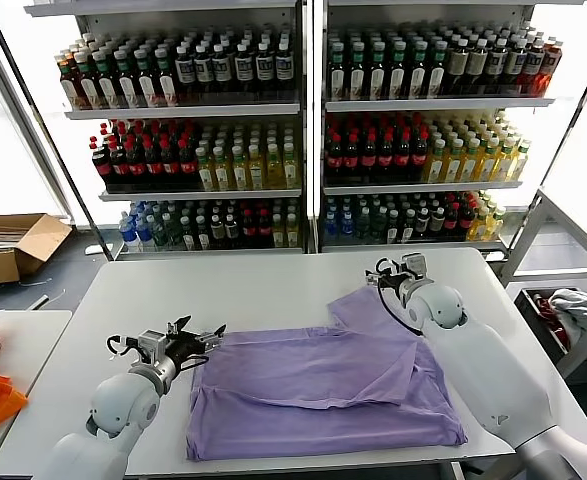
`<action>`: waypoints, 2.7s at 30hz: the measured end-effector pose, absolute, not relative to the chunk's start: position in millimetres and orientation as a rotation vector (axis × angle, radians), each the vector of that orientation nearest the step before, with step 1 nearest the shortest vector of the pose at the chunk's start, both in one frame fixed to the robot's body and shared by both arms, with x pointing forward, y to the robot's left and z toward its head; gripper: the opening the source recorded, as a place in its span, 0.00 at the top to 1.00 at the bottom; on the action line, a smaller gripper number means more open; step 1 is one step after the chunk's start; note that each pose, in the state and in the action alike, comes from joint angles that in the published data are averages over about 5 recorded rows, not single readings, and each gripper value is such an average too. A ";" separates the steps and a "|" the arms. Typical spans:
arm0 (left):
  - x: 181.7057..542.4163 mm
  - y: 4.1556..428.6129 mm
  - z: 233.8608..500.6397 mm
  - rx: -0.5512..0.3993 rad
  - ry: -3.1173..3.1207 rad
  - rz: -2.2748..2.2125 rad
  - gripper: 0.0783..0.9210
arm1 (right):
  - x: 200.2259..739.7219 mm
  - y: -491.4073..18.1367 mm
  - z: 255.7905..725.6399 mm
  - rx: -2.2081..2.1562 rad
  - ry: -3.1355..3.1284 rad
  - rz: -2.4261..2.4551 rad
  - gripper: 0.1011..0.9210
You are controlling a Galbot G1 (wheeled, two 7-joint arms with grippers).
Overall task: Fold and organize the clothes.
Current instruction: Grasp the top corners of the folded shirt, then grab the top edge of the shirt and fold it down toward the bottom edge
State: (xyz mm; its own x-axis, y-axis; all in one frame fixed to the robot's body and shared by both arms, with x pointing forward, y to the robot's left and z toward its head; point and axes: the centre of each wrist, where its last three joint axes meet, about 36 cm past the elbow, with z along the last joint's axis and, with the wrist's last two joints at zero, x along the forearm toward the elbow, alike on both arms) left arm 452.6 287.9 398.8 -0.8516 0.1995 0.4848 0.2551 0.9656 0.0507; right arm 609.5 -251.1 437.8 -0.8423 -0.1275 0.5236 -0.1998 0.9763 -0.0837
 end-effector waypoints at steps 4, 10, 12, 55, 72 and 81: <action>451.5 287.7 392.6 -0.319 -2.602 -0.158 0.12 | 605.2 -250.6 425.9 0.226 -2.566 0.156 0.12; 451.6 289.8 385.4 -0.306 -2.584 -0.160 0.12 | 600.9 -247.3 410.4 0.216 -2.547 0.126 0.12; 451.8 290.5 383.4 -0.302 -2.579 -0.160 0.12 | 599.3 -244.7 406.6 0.217 -2.544 0.120 0.12; 437.9 277.2 384.3 -0.358 -2.674 -0.165 0.99 | 554.2 -246.7 392.8 0.184 -2.578 0.054 0.99; 426.8 277.6 394.4 -0.392 -2.791 -0.180 0.99 | 525.9 -261.7 448.0 0.176 -2.755 -0.040 0.99; 412.5 279.8 396.1 -0.405 -2.808 -0.216 0.99 | 469.3 -260.6 448.3 0.162 -2.791 -0.088 0.99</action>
State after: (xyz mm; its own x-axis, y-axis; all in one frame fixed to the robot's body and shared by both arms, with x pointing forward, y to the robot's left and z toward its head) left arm 412.5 279.8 396.1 -0.9168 0.2524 0.3094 0.2968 0.9491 0.1051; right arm 469.3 -260.6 448.3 -0.9349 -0.1227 0.3330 -0.1014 0.9916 0.0808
